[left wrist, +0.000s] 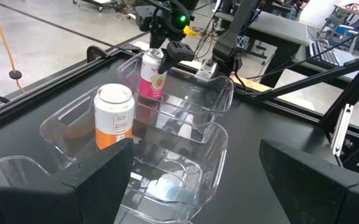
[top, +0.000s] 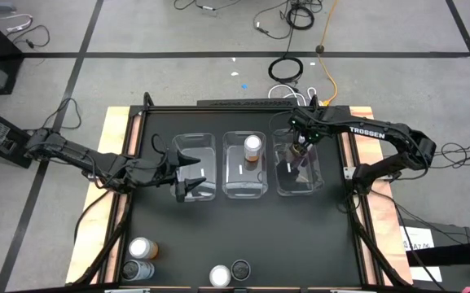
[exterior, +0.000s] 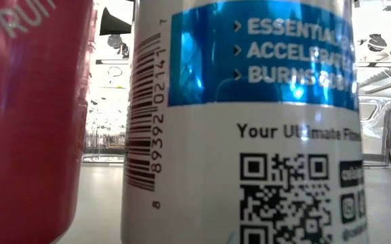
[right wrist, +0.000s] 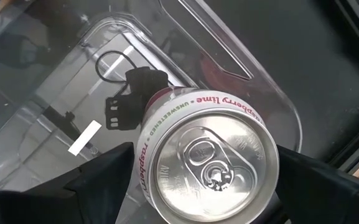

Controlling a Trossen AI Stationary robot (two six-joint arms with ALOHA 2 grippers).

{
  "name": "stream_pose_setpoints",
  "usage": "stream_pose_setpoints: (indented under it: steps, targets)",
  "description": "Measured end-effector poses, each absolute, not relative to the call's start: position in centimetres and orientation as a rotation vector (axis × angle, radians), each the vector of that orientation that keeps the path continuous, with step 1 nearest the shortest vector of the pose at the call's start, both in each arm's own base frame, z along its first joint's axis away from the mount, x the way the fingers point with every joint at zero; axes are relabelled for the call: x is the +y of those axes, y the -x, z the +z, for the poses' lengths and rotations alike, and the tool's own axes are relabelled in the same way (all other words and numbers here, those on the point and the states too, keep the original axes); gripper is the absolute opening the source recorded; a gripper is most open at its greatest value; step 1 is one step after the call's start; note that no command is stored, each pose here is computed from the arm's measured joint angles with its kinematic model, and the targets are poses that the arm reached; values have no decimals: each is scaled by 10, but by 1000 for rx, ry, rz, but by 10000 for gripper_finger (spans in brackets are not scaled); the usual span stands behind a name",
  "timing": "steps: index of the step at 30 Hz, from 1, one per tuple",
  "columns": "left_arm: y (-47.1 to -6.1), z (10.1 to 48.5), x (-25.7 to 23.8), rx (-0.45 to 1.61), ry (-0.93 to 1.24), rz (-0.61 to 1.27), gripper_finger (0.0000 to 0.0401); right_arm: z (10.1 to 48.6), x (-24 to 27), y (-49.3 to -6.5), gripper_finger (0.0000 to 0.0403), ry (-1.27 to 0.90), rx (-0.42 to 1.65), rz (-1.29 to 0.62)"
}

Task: Sort soda cans
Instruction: Put the right pink soda can into the right transparent bin, then put the orange soda can into the middle transparent bin

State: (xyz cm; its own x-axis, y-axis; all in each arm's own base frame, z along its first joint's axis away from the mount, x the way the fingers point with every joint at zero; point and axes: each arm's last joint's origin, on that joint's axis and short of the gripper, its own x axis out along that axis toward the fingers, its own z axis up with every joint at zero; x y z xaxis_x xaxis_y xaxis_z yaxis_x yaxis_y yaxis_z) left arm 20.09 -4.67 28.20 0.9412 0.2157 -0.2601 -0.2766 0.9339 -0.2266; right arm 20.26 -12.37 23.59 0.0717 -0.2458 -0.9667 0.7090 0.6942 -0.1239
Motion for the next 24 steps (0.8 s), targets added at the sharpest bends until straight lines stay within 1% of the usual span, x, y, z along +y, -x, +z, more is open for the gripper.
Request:
stream_pose_setpoints:
  steps: [5,10,13,20,24]
  targets:
    - [-201,282,-47,235,264,254,354,236,-124,-203,367,-436,1315,-751]
    - [-201,282,-47,235,264,254,354,236,-124,-203,393,-424,1320,-741]
    - [-201,282,-47,235,264,254,354,243,-124,-204,398,-423,1316,-741]
    - [-201,282,-47,235,264,254,354,289,-127,-209,394,-417,1251,-747]
    - [-201,282,-47,235,264,254,354,319,-126,-208,394,-475,1202,-796]
